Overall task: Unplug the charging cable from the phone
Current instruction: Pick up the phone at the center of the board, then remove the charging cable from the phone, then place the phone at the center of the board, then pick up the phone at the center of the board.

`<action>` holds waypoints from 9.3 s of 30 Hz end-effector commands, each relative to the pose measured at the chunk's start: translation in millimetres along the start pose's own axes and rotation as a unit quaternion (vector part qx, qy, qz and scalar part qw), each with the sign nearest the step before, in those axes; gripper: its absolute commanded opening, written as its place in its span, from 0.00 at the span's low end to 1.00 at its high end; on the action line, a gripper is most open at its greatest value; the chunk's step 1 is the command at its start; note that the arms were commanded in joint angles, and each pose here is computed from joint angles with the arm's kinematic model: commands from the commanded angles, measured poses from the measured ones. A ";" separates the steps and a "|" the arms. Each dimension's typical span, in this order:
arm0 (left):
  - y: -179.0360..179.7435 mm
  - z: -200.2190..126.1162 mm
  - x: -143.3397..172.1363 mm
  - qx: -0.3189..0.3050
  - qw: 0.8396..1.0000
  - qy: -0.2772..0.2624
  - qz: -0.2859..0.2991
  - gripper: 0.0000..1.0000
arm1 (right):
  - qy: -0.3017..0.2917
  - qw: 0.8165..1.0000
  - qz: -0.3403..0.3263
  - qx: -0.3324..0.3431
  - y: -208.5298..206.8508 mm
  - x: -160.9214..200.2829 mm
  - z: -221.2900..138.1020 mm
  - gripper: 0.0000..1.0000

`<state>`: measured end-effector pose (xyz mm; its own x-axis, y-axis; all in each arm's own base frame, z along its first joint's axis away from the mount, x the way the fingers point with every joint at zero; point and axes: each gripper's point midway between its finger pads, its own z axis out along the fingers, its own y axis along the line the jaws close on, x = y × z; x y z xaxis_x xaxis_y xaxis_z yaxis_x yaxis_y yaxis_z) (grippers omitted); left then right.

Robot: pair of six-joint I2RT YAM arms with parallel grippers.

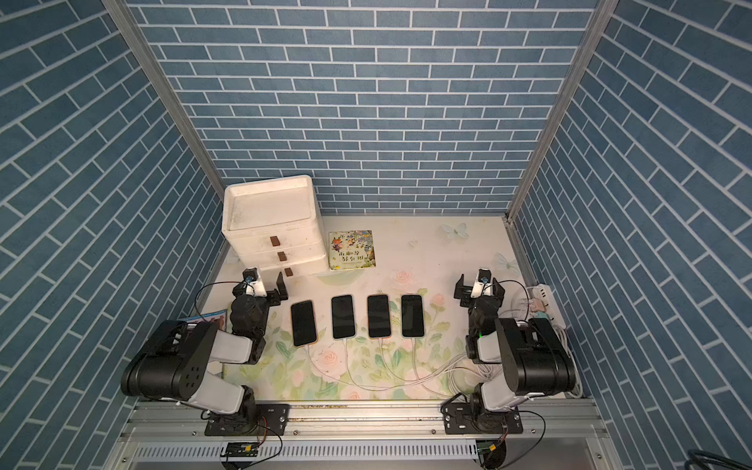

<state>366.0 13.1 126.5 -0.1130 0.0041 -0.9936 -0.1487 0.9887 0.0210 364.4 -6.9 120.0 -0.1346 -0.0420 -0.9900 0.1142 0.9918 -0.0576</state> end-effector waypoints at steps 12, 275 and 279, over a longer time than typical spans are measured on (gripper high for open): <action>-0.5 -0.2 -7.0 -0.002 1.000 -0.013 0.002 1.00 | -0.016 1.000 -0.009 -0.004 0.8 -9.2 1.6 1.00; -200.7 -180.0 36.5 0.148 0.956 0.213 -0.140 0.97 | 0.544 0.812 -0.077 -0.197 293.4 94.3 -139.2 0.98; -203.7 -180.8 37.9 0.155 0.953 0.215 -0.144 0.98 | 0.547 0.810 -0.076 -0.200 297.1 97.6 -139.7 0.96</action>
<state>214.3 -217.2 109.5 -0.5095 -0.2681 -0.8177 0.0590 0.9371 -0.3440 246.3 297.8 26.4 -0.9265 -0.2705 -0.2617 -0.3058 0.9464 0.1045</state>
